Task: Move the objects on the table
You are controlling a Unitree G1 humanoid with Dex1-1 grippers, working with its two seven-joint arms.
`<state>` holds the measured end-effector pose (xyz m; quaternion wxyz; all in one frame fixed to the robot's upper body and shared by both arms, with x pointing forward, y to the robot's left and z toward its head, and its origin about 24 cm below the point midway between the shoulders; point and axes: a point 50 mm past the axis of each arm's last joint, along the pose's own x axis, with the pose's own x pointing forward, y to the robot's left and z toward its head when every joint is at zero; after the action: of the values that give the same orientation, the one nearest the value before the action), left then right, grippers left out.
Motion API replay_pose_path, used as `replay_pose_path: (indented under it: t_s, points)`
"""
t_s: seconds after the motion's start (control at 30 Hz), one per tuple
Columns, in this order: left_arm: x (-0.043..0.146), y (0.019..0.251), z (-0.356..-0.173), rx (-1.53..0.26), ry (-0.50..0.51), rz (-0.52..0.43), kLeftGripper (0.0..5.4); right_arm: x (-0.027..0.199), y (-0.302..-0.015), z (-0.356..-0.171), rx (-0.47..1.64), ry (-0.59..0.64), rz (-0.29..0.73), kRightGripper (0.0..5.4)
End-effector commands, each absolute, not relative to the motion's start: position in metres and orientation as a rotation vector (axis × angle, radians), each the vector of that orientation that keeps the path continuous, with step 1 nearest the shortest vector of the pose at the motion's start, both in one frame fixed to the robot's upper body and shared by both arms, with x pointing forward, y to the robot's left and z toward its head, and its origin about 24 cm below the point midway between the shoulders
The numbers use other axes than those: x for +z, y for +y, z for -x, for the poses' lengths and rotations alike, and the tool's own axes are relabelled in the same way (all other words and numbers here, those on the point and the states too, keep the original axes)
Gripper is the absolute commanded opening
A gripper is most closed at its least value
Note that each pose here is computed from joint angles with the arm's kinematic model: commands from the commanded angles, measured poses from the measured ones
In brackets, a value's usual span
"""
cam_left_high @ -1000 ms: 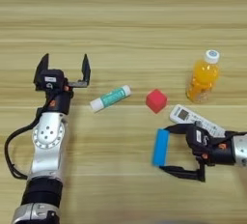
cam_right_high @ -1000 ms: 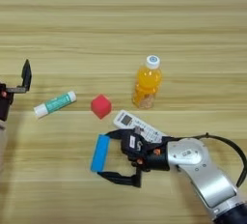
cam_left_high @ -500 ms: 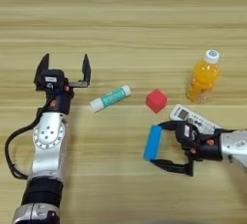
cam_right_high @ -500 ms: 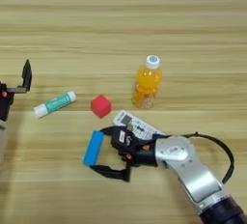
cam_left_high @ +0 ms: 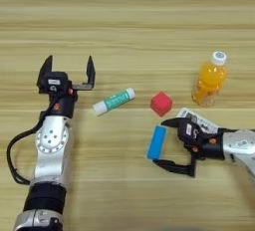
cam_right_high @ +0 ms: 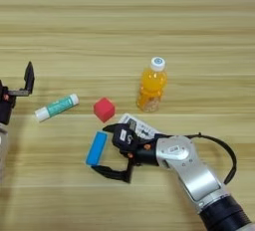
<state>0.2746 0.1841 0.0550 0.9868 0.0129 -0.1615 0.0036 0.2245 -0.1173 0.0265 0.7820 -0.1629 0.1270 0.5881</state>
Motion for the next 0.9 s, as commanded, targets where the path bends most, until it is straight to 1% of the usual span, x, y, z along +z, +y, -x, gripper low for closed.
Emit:
replay_pose_path:
  t_s: [0.03, 0.13, 0.23, 0.43, 0.5, 0.57, 0.63, 0.67, 0.73, 0.83, 0.9]
  points:
    - [0.055, 0.182, -0.275, 0.005, -0.321, -0.030, 5.40, 0.033, -0.118, -0.230, 1.255, 0.250, 0.367, 5.37]
    - [0.055, 0.182, -0.275, 0.005, -0.320, -0.030, 5.40, 0.036, -0.118, -0.231, 1.256, 0.229, 0.368, 5.37]
    - [0.054, 0.182, -0.275, 0.006, -0.320, -0.029, 5.40, 0.044, -0.119, -0.232, 1.251, 0.189, 0.367, 5.37]
    - [0.058, 0.183, -0.274, 0.001, -0.342, -0.013, 5.40, 0.070, -0.121, -0.238, 1.189, 0.040, 0.339, 5.37]
    - [0.058, 0.183, -0.273, 0.001, -0.344, -0.012, 5.40, 0.085, -0.123, -0.243, 1.138, -0.060, 0.290, 5.37]
    - [0.060, 0.184, -0.273, 0.001, -0.355, -0.009, 5.40, 0.103, -0.126, -0.247, 1.049, -0.188, 0.213, 5.37]
    - [0.062, 0.185, -0.273, 0.001, -0.366, -0.003, 5.40, 0.113, -0.134, -0.253, 0.929, -0.274, 0.145, 5.37]
    - [0.063, 0.185, -0.273, -0.003, -0.371, 0.001, 5.40, 0.115, -0.139, -0.256, 0.874, -0.298, 0.120, 5.37]
    - [0.065, 0.185, -0.273, -0.022, -0.390, 0.007, 5.40, 0.112, -0.149, -0.261, 0.770, -0.325, 0.103, 5.37]
    - [0.070, 0.185, -0.273, -0.046, -0.423, 0.014, 5.40, 0.096, -0.167, -0.267, 0.665, -0.326, 0.108, 5.37]
    - [0.074, 0.186, -0.273, -0.055, -0.444, 0.017, 5.40, 0.090, -0.173, -0.267, 0.630, -0.341, 0.101, 5.37]
